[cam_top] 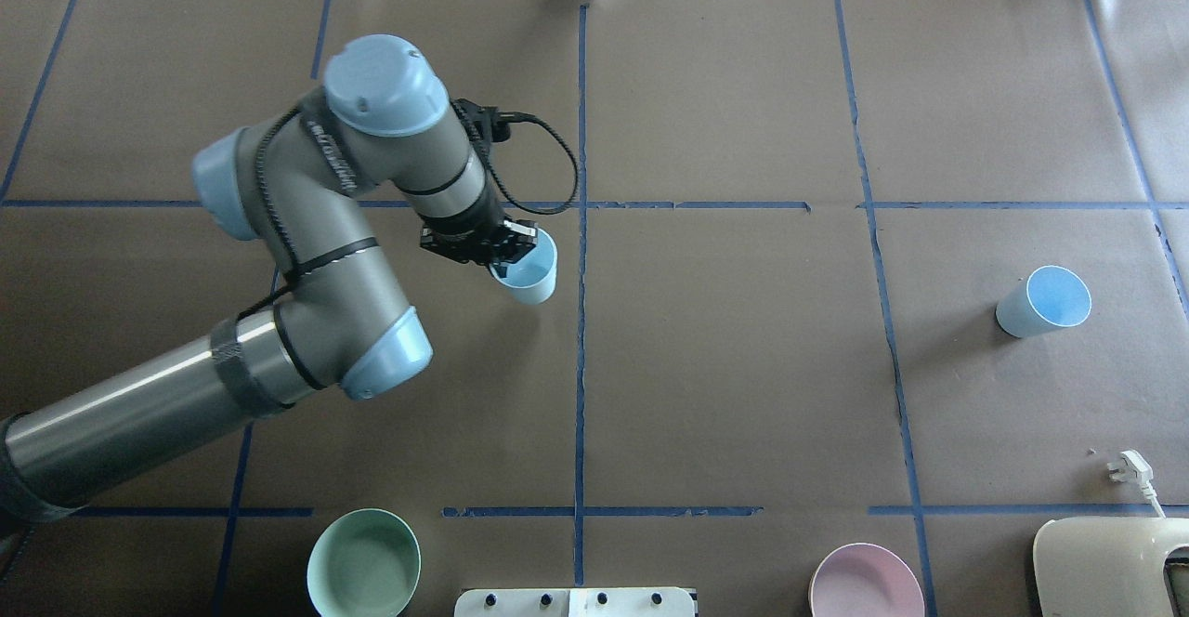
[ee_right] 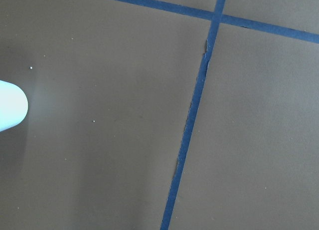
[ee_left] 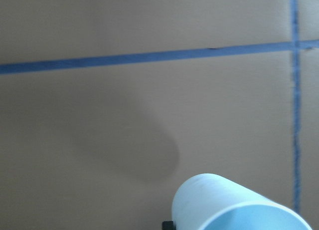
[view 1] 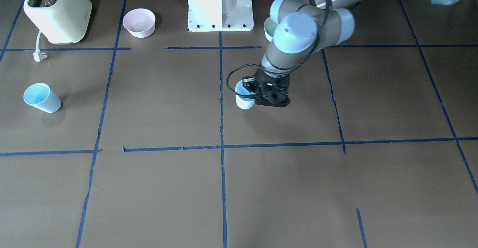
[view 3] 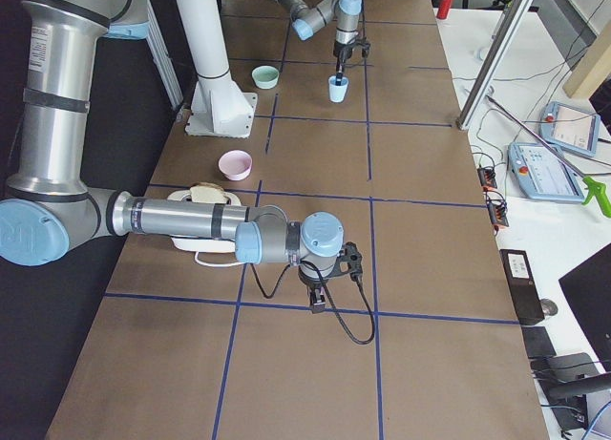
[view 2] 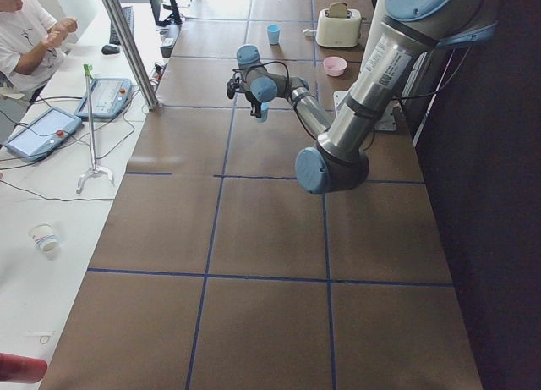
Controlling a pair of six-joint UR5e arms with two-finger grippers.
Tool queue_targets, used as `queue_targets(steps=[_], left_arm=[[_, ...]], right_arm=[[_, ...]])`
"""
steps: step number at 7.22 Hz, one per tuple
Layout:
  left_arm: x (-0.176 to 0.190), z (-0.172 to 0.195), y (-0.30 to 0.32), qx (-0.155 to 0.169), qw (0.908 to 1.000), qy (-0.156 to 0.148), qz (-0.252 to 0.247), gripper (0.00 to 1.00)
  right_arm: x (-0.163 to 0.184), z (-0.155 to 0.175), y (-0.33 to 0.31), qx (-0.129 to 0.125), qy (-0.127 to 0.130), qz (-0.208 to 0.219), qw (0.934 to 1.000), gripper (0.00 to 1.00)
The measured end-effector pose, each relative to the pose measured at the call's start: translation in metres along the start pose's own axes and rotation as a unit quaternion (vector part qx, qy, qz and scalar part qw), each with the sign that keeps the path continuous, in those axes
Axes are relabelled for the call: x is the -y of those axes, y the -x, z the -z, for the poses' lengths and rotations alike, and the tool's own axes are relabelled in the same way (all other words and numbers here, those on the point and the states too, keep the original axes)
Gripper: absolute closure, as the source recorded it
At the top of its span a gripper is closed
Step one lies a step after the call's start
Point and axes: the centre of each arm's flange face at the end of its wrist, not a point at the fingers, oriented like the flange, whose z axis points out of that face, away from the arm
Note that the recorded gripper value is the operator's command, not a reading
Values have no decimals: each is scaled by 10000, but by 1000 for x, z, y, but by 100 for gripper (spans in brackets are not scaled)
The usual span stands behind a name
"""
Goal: Stack blue cups with both arms
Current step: 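Carry the cup with the left gripper toward the table centre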
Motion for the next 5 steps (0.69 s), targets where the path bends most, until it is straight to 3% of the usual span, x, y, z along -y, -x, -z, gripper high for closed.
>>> queue_targets(steps=[1, 2, 3, 4, 5], left_arm=[[-1, -15, -32, 87, 9999, -39, 43, 94], [-5, -25, -45, 138, 9999, -39, 42, 79], [-9, -32, -50, 167, 9999, -21, 29, 28], [-11, -35, -51, 185, 9998, -7, 23, 0], [-12, -37, -50, 204, 9998, -27, 18, 0]], right_arm=[[0, 0, 0, 1, 2, 2, 10000, 0], [0, -1, 0, 1, 6, 3, 10000, 0], [0, -1, 0, 1, 9, 2, 10000, 0], [0, -1, 0, 2, 10, 3, 10000, 0], [0, -1, 0, 2, 12, 4, 10000, 0]])
